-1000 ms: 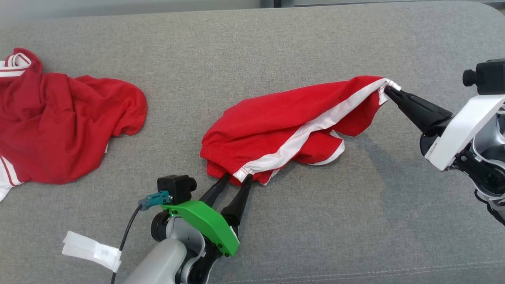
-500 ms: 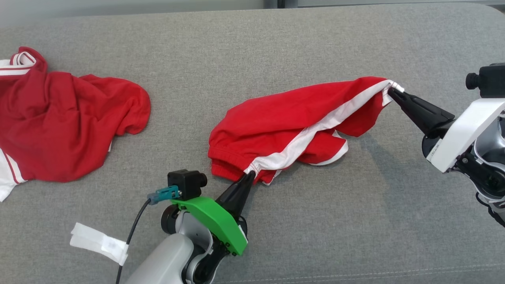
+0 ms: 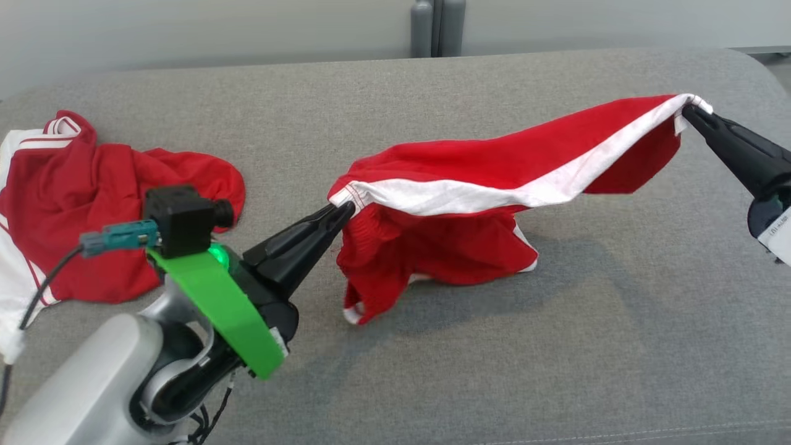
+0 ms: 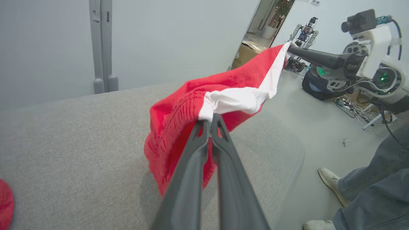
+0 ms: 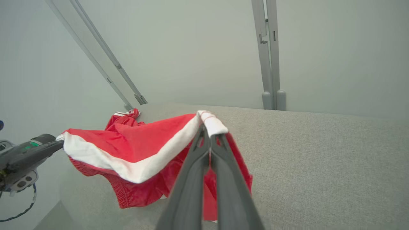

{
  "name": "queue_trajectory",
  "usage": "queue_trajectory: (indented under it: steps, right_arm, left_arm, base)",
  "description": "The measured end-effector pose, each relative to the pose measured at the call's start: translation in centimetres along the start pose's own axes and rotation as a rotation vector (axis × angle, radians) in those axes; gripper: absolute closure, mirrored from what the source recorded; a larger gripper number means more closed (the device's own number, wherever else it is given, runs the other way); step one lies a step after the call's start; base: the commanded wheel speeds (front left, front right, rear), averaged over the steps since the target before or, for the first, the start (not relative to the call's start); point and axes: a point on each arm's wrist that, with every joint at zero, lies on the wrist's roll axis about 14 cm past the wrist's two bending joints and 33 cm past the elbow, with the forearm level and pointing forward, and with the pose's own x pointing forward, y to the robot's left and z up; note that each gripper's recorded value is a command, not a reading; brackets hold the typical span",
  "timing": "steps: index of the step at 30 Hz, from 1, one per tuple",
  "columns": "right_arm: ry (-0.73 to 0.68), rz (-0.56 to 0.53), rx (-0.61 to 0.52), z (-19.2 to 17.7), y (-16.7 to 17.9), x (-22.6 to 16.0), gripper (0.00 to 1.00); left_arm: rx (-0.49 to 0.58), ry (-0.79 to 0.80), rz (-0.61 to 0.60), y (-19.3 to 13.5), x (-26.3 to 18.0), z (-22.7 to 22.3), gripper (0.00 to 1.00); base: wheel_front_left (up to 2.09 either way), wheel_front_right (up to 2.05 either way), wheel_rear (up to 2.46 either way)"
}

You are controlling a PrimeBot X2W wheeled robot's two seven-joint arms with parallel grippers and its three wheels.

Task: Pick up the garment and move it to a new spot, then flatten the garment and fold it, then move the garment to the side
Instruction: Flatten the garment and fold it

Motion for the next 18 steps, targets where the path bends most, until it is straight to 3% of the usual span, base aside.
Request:
queue_trajectory:
  steps: [4,7,13,18]
  right_arm:
    - [-0.035,0.026,0.116,0.6,1.6,-2.9,1.0]
    - [-0.047,-0.004,0.136,1.2,1.3,-4.8,1.0]
    - [0.03,-0.084,0.19,-0.2,0.3,-7.6,1.0]
    - [0.136,-0.013,0.317,-2.6,1.9,-7.1,1.0]
  left_arm:
    - [0.054,-0.052,-0.137,-3.8,-1.2,4.4,1.0]
    - [0.083,-0.065,-0.195,-5.2,-2.1,6.3,1.0]
    - [0.077,-0.039,-0.186,-5.1,-2.8,8.3,1.0]
    - [-0.046,0.104,-0.133,-2.4,-1.9,6.4,1.0]
  base:
    - [0.0,0.0,0.0]
    - [0.0,0.0,0.0]
    - [0.0,0.0,0.0]
    - [0.0,0.0,0.0]
